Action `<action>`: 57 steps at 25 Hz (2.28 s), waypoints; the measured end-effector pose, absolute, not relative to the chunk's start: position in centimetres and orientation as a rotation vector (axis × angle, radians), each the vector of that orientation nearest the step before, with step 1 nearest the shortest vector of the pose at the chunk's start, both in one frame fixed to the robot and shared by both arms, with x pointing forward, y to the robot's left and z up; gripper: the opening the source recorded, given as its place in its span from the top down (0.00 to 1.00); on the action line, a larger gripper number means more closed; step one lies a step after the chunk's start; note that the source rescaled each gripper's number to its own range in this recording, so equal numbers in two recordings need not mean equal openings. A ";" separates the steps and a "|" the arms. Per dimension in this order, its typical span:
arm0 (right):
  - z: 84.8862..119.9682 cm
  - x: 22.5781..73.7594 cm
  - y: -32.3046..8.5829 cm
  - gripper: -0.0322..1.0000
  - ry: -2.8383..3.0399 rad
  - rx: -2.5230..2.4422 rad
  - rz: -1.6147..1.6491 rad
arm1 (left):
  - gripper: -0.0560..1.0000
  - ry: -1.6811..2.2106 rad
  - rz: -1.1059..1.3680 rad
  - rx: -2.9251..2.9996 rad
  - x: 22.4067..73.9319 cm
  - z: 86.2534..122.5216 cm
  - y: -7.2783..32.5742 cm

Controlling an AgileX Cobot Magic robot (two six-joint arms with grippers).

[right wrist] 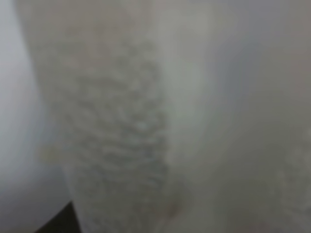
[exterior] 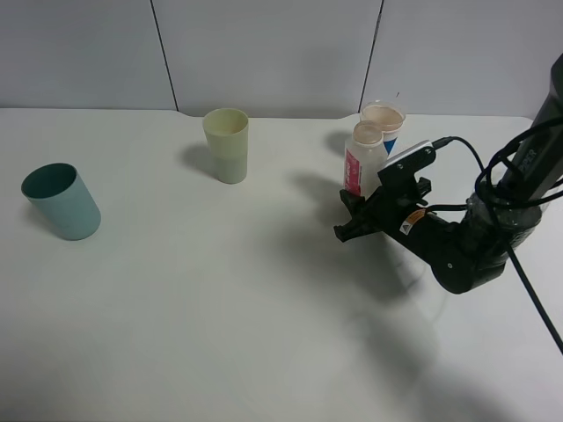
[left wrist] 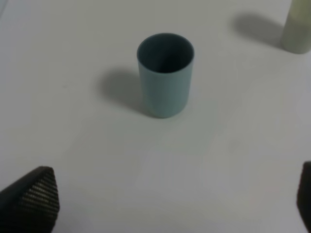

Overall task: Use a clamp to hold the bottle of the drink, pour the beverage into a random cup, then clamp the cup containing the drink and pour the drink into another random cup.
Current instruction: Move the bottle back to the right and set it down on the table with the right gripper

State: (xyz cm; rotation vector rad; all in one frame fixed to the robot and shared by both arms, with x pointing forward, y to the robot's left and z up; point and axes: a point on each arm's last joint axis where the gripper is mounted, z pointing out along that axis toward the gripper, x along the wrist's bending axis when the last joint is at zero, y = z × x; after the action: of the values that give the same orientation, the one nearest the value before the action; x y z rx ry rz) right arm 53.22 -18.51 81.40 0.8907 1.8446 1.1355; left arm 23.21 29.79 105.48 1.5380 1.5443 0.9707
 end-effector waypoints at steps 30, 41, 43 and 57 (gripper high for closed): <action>81.4 53.2 -18.6 0.90 1.828 0.951 1.161 | 0.00 1.544 0.971 1.538 23.2 105.5 29.8; 81.6 53.3 -18.6 0.44 1.826 1.062 1.197 | 0.00 1.544 0.971 1.538 23.2 105.5 29.8; 81.6 53.3 -18.6 0.35 1.820 1.077 1.205 | 0.00 1.544 0.971 1.538 23.2 105.5 29.8; 84.4 53.3 -18.6 0.23 1.749 1.062 1.263 | 0.00 1.544 0.971 1.538 23.2 105.5 29.8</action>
State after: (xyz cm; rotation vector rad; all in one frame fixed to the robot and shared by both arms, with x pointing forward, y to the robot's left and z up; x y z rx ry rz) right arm 53.33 -18.58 84.42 1.0618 1.7494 1.2630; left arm 23.21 29.79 105.48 1.5380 1.5443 0.9707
